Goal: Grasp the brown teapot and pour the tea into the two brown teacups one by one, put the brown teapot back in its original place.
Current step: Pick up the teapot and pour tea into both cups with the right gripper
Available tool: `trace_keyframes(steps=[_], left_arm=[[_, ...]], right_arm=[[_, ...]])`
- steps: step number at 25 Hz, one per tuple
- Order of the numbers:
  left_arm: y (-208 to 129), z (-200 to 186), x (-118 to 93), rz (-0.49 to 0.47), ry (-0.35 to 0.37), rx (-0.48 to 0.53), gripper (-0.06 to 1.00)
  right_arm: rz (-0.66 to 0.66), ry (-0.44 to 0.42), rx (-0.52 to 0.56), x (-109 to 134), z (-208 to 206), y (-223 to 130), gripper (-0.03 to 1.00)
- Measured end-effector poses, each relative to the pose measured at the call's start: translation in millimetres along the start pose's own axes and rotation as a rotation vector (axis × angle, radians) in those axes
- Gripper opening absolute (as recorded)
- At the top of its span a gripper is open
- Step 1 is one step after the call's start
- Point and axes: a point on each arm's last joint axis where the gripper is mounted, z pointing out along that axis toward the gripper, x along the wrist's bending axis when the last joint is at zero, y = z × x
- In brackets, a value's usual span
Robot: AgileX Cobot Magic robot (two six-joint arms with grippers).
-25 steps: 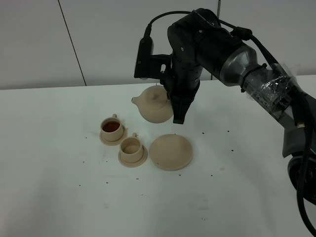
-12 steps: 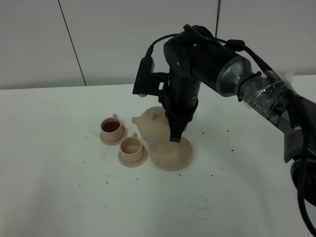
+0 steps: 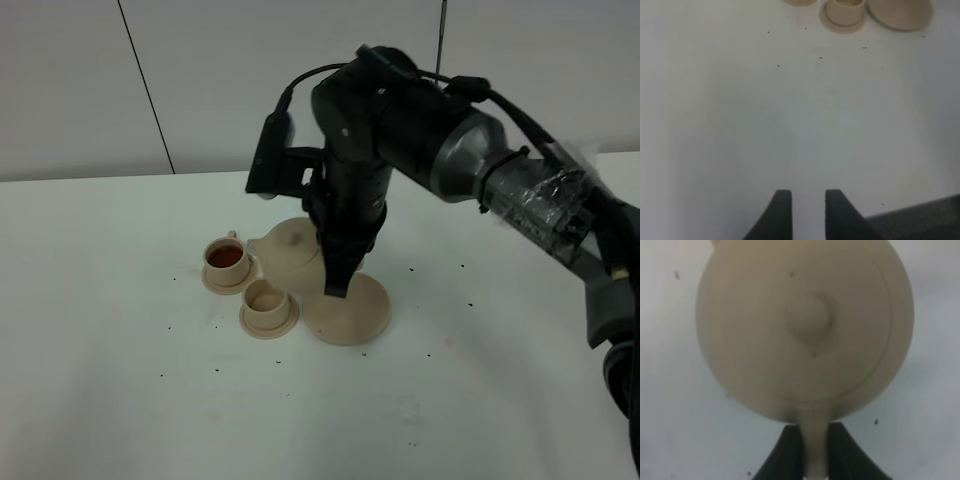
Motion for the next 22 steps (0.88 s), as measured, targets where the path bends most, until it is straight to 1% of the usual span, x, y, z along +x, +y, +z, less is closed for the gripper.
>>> trace_keyframes(steps=[3, 9, 18, 22], left_arm=[[0, 0, 0, 0.000, 0.000, 0.000, 0.24], [0, 0, 0, 0.000, 0.000, 0.000, 0.24], [0, 0, 0, 0.000, 0.000, 0.000, 0.24], [0, 0, 0, 0.000, 0.000, 0.000, 0.24]], right_arm=[[-0.008, -0.002, 0.000, 3, 0, 3, 0.09], [-0.012, -0.044, 0.039, -3, 0, -2, 0.09], [-0.010, -0.019, 0.076, -4, 22, -6, 0.09], [0.001, -0.010, 0.077, -6, 25, -9, 0.09]])
